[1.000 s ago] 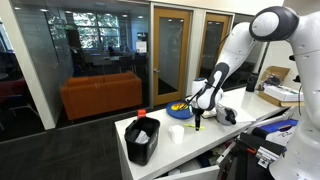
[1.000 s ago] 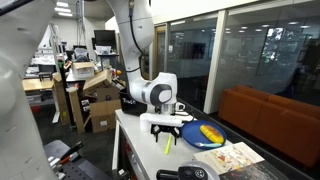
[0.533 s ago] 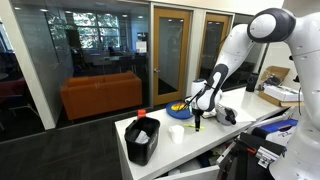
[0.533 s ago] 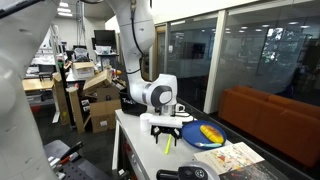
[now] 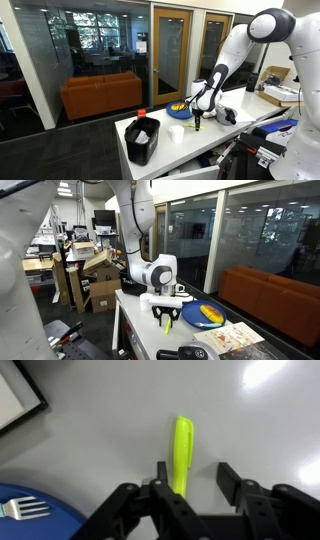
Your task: Put the yellow sharpie in the cup
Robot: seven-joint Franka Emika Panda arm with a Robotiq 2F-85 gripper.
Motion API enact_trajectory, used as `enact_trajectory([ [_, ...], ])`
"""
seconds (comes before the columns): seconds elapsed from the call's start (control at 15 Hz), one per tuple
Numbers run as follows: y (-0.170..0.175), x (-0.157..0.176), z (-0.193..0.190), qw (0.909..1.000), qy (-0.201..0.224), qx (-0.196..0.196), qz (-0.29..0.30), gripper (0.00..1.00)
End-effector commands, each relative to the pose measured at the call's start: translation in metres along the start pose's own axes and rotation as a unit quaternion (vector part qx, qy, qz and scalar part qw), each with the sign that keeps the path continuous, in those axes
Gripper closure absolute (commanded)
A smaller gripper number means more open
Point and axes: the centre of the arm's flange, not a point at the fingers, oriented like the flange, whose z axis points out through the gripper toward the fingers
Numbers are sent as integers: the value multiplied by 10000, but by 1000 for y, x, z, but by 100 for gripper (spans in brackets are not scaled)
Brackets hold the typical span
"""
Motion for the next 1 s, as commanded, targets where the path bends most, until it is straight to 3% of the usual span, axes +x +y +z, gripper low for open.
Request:
enact_trajectory([
  [0.0, 2, 0, 4, 9999, 100, -83, -81, 74],
  [0.2, 2, 0, 3, 9998, 122, -97, -84, 95],
  [0.33, 1, 0, 3, 9998, 141, -119, -91, 100],
  [0.93, 0, 6, -11, 9982, 92, -120, 584, 96],
])
